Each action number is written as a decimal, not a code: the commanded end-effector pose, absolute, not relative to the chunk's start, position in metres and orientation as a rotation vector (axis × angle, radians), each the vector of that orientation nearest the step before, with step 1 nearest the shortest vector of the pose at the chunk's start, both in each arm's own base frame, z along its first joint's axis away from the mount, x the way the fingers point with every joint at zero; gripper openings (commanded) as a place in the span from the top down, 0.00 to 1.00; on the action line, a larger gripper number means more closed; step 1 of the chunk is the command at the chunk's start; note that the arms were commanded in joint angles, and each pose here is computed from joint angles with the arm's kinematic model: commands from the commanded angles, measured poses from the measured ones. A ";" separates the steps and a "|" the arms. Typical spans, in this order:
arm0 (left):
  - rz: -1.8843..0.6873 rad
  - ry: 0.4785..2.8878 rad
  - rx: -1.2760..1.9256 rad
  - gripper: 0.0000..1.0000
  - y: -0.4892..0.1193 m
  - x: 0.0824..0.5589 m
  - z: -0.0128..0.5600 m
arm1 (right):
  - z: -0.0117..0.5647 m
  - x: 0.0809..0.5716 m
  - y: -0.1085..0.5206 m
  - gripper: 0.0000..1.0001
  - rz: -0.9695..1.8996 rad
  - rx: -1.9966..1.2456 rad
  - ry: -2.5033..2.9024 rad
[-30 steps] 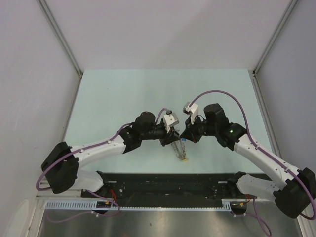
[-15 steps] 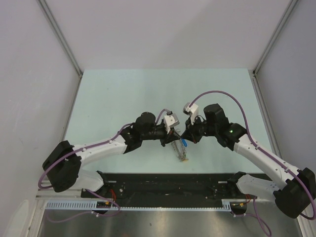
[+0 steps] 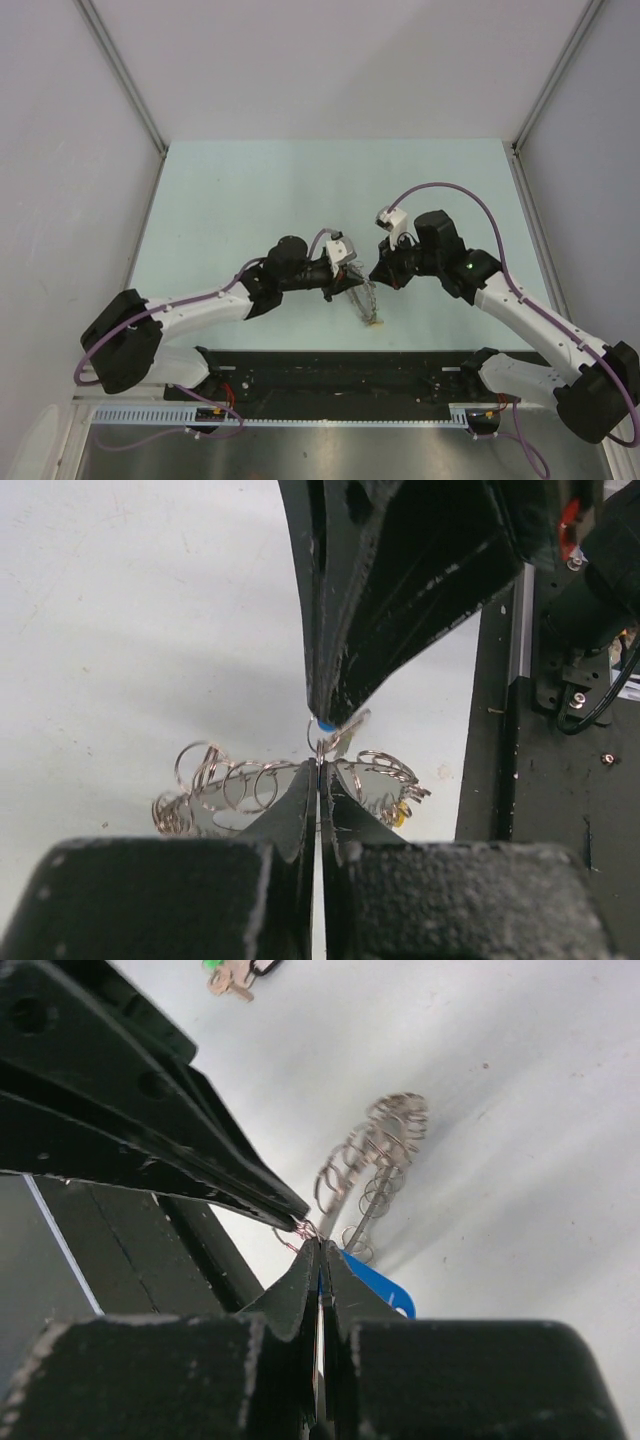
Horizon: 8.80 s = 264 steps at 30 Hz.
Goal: Put the keys on the keyring
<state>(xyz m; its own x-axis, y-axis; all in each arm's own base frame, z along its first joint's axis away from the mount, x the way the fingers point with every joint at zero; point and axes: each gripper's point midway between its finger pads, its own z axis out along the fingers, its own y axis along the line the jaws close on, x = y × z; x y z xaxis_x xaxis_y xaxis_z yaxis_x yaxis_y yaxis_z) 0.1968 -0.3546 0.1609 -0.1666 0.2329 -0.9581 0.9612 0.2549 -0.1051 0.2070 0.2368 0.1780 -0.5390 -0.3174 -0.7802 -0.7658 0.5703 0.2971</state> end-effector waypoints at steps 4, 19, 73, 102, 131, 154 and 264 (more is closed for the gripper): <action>-0.985 1.607 1.056 1.00 -0.344 0.194 0.166 | 0.182 0.227 0.213 1.00 0.776 -0.609 2.152; -1.008 1.490 0.924 1.00 -0.342 0.198 0.192 | 0.129 0.209 0.226 1.00 0.923 -0.571 2.336; -0.856 1.795 0.699 0.17 -0.315 0.234 0.193 | 0.144 0.271 0.152 0.58 0.484 -0.299 2.295; -0.809 2.026 0.464 0.04 -0.250 0.268 0.177 | 0.047 0.285 0.141 0.56 0.623 0.004 2.532; -0.753 2.050 0.648 0.04 -0.254 0.250 0.177 | 0.076 0.248 0.199 0.51 0.379 -0.814 2.441; -0.710 2.019 0.757 0.03 -0.241 0.235 0.179 | 0.037 0.263 0.224 0.69 0.359 -1.193 2.310; -0.659 2.185 0.554 0.00 -0.259 0.246 0.106 | 0.062 0.249 0.257 0.72 0.690 -0.753 2.369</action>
